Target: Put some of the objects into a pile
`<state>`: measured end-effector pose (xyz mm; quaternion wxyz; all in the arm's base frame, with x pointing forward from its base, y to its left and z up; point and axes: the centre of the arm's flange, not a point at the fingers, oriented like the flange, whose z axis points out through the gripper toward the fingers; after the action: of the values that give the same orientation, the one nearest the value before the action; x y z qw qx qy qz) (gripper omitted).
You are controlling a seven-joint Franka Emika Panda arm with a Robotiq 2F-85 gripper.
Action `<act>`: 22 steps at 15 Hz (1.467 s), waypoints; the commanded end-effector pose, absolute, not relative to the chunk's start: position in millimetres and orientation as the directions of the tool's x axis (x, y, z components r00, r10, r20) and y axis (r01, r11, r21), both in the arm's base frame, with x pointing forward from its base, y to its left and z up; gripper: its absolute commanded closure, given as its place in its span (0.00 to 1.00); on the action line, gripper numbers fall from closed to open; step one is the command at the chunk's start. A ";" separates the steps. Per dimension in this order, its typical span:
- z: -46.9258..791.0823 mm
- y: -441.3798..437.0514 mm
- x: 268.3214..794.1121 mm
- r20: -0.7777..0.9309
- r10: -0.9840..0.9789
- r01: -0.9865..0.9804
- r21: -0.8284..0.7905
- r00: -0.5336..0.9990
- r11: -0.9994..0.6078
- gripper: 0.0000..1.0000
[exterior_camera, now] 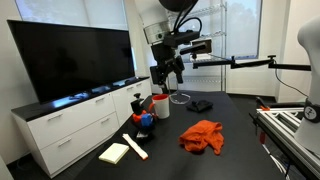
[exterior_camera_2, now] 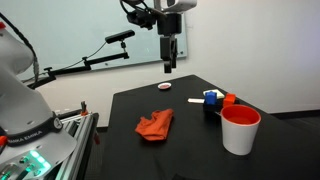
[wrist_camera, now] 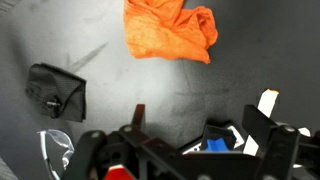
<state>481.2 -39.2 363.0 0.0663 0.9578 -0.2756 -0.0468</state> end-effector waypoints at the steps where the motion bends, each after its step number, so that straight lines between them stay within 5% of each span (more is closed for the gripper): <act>1: 368.9 -23.7 451.2 0.033 -0.404 -0.404 0.151 0.914 -0.902 0.00; 22: 356.1 -1.9 425.0 0.116 -0.241 -0.249 0.061 0.964 -0.967 0.00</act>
<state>432.1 1.0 344.9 0.0502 0.9893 -0.1325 0.0361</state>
